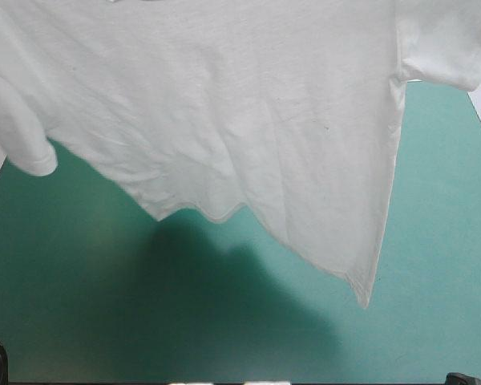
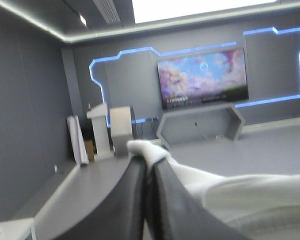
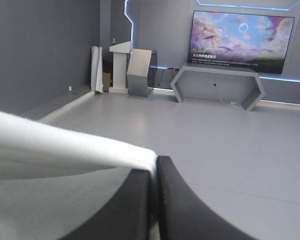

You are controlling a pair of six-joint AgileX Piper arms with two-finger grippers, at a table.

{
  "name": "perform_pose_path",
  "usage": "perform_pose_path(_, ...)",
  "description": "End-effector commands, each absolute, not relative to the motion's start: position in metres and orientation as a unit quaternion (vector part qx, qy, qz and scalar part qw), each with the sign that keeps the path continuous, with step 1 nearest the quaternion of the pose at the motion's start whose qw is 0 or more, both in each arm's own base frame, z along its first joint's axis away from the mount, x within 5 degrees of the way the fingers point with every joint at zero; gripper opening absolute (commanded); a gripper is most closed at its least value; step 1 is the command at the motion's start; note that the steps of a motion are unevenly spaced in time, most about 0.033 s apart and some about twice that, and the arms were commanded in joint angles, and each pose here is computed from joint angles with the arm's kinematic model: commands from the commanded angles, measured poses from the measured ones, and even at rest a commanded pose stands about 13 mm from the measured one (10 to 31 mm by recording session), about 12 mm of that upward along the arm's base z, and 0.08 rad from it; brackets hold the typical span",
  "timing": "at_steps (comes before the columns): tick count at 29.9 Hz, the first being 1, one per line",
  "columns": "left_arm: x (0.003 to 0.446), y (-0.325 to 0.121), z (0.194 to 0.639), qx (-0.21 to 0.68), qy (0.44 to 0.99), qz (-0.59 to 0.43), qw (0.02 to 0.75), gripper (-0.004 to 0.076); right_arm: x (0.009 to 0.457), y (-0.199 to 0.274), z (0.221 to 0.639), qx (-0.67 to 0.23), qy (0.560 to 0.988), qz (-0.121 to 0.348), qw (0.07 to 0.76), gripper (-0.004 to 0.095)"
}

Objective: Fold the cloth

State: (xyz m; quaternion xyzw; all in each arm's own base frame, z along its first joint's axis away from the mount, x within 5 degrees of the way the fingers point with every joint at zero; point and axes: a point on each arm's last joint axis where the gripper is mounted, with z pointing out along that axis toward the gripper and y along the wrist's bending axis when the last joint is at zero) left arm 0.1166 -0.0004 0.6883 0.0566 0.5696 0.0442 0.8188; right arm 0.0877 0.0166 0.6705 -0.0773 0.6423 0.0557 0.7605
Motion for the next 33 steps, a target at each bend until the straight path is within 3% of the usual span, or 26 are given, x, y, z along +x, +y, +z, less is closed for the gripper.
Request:
perform_pose_path(1,0.087,0.004,0.706,0.037,0.484,0.098,0.869,-0.0008,0.072,-0.006,0.683,-0.056,0.593,0.034,0.803,-0.0019)
perform_pose_path(8,0.1,0.009,0.704,0.03,0.492,0.127,0.861,-0.0008,0.079,0.003,0.68,-0.069,0.604,0.028,0.793,-0.0019)
perform_pose_path(17,0.204,0.005,0.665,0.085,0.605,0.044,0.791,-0.0008,0.162,0.083,0.647,-0.096,0.675,-0.127,0.72,-0.0019)
perform_pose_path(25,0.292,0.019,0.604,0.081,0.718,0.053,0.689,-0.0008,0.29,0.129,0.574,-0.12,0.775,-0.1,0.612,-0.0019)
perform_pose_path(33,0.381,0.03,0.537,0.065,0.744,0.048,0.663,-0.0008,0.386,0.127,0.515,-0.089,0.788,-0.123,0.596,-0.0019)
